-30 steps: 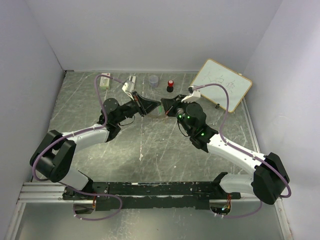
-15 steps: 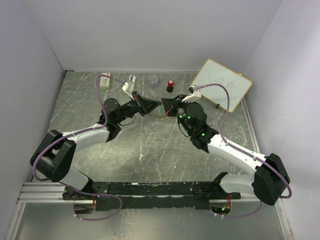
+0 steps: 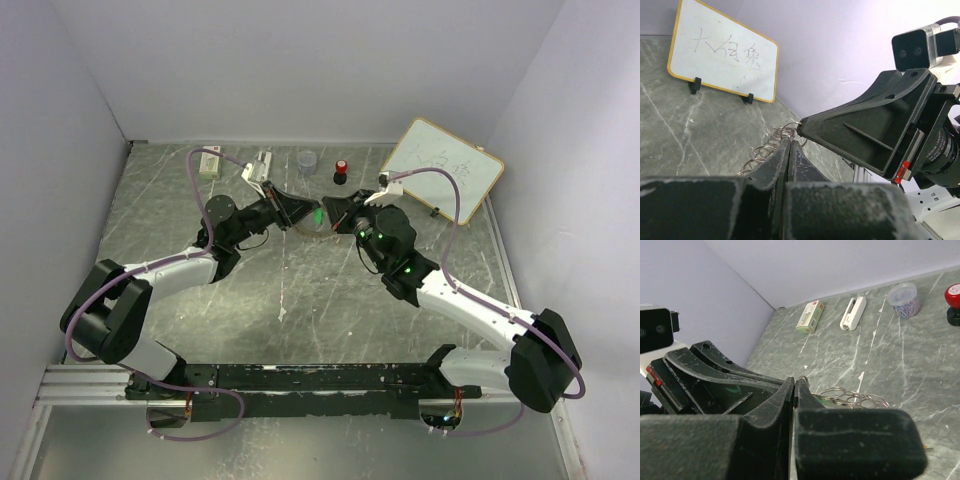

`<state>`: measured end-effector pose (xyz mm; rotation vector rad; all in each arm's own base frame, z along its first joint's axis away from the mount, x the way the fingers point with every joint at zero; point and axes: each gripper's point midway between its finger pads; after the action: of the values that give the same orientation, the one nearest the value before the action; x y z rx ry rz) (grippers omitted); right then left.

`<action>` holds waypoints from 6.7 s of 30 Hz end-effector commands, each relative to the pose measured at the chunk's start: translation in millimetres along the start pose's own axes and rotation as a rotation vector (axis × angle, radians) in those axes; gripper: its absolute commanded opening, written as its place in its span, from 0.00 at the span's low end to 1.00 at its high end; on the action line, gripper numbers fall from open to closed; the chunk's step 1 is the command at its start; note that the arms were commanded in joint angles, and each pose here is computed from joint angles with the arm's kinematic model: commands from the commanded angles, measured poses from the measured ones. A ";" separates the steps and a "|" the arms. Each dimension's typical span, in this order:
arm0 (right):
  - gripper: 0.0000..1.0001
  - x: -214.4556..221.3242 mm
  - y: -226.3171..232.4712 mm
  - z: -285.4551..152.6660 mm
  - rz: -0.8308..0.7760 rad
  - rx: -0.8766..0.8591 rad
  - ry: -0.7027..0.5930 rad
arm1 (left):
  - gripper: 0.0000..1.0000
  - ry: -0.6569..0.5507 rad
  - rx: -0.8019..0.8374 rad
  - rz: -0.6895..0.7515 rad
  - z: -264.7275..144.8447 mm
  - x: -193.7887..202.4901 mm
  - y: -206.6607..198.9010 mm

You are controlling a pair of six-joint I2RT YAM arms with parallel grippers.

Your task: Put the keys on the keyring

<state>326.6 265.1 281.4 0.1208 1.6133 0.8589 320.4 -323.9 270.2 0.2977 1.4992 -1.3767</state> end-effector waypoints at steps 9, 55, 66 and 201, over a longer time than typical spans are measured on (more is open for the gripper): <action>0.00 -23.5 15.6 -3.2 0.015 -0.057 -0.072 | 0.07 -0.046 0.049 0.027 4.6 -18.6 -10.1; 0.00 -34.7 -1.5 -11.8 -0.050 0.025 -0.109 | 0.07 -0.045 -0.022 0.100 -5.8 -34.3 -14.8; 0.00 -27.6 -6.1 -7.9 -0.062 0.040 -0.091 | 0.07 -0.061 -0.008 0.124 -6.7 -44.8 -23.8; 0.40 -15.3 -4.2 -26.5 -0.534 -0.338 0.042 | 0.07 -0.001 -0.011 0.175 4.1 -54.3 -26.2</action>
<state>309.7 248.5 279.4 -0.5448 1.4585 0.7348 321.4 -315.1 293.1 0.4345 1.5379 -1.2446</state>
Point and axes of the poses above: each gripper's point midway between its finger pads, its own z axis out along the fingers, its own y axis along the line the jaws close on, x = y × z
